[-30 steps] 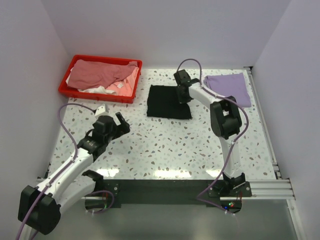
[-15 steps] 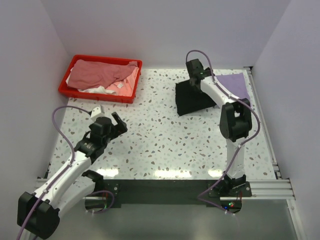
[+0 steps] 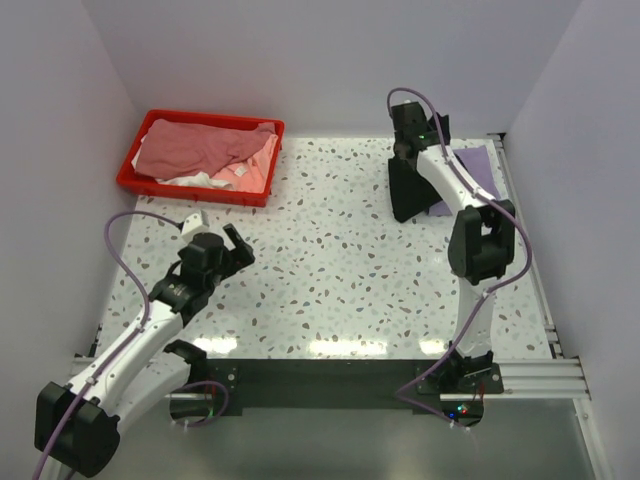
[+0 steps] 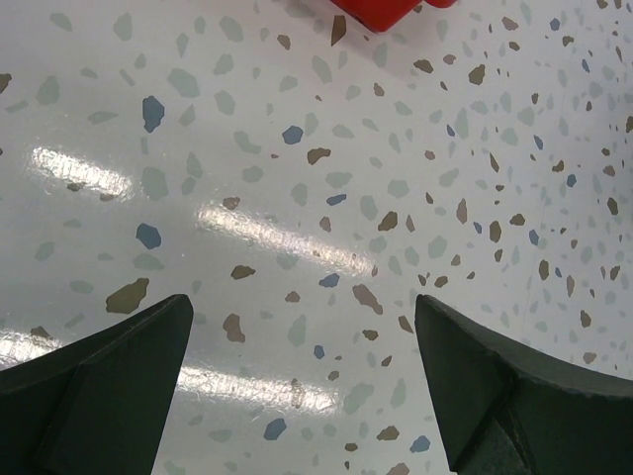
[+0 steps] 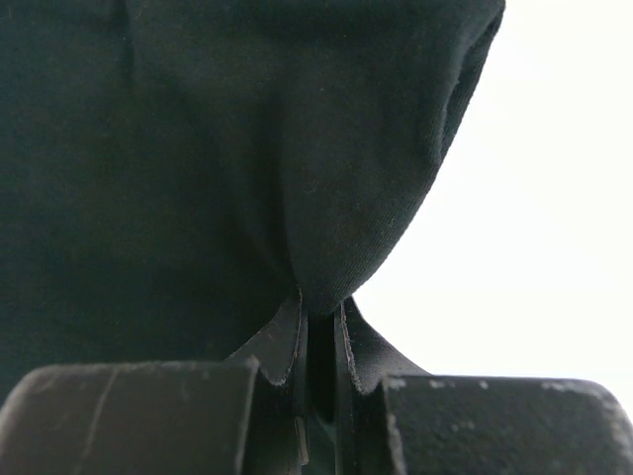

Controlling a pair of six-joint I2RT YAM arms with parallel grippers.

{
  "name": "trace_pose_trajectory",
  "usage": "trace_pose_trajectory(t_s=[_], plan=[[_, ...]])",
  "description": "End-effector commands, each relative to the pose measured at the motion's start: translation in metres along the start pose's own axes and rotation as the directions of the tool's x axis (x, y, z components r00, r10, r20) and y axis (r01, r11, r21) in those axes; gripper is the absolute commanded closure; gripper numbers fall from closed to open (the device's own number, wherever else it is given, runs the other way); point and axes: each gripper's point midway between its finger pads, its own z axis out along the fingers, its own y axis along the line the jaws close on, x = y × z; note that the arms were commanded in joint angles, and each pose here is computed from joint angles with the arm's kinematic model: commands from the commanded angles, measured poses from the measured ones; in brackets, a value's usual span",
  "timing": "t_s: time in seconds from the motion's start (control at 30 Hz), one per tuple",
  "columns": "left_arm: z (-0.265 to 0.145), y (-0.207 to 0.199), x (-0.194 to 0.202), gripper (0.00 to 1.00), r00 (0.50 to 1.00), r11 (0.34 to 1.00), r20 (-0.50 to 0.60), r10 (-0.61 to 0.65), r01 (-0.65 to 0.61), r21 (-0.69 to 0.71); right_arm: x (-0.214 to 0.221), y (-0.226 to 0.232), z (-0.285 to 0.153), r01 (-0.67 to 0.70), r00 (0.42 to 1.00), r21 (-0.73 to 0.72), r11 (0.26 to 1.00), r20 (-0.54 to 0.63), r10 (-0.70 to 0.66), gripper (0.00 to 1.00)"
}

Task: Fold and stack the t-shirts
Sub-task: Neatly place the folded tshirt to the corner

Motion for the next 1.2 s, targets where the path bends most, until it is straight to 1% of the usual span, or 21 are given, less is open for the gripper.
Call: trace_pose_trajectory(t_s=[0.0, 0.2, 0.5, 0.7, 0.77, 0.9, 1.0, 1.03, 1.17], plan=[[-0.005, -0.012, -0.016, 0.0, 0.999, 1.0, 0.035, -0.022, 0.022, 0.021, -0.017, -0.075, -0.03, -0.103, 0.993, 0.139, 0.985, 0.068, 0.094, 1.0], [-0.005, -0.014, -0.017, 0.0, 0.999, 0.999, 0.032, -0.023, 0.022, 0.028, -0.023, -0.095, -0.034, -0.125, 0.99, 0.174, 0.977, 0.081, 0.112, 1.0], [-0.006, -0.019, -0.02, 0.0, 0.999, 0.999, 0.034, -0.024, 0.023, 0.047, -0.028, -0.128, -0.06, -0.163, 0.983, 0.182, 0.97, 0.117, 0.143, 1.0], [-0.005, -0.02, -0.019, 0.0, 0.999, 0.998, 0.032, -0.024, 0.022, 0.051, -0.022, -0.12, -0.061, -0.142, 0.985, 0.128, 0.982, 0.111, 0.128, 1.0], [-0.005, -0.019, -0.019, 0.0, 0.999, 0.999, 0.033, -0.022, 0.02, 0.048, -0.019, -0.114, -0.057, -0.123, 0.989, 0.12, 0.985, 0.097, 0.112, 1.0], [-0.005, -0.02, -0.019, 0.0, 0.999, 0.999, 0.033, -0.024, 0.022, 0.048, -0.012, -0.107, -0.041, -0.128, 0.99, 0.104, 0.986, 0.073, 0.12, 1.0], [-0.004, -0.018, -0.019, 0.0, 0.999, 0.999, 0.032, -0.022, 0.02, 0.04, -0.01, -0.097, -0.027, -0.142, 0.988, 0.067, 0.988, 0.064, 0.138, 1.0], [-0.003, -0.018, -0.018, 0.0, 0.999, 0.999, 0.03, -0.021, 0.019, 0.038, -0.01, -0.092, -0.027, -0.134, 0.989, 0.044, 0.99, 0.062, 0.131, 1.0], [-0.001, -0.018, -0.017, 0.0, 0.999, 0.999, 0.025, -0.019, 0.019, 0.033, -0.015, -0.079, -0.032, -0.187, 0.979, -0.055, 0.981, 0.079, 0.19, 1.0]])
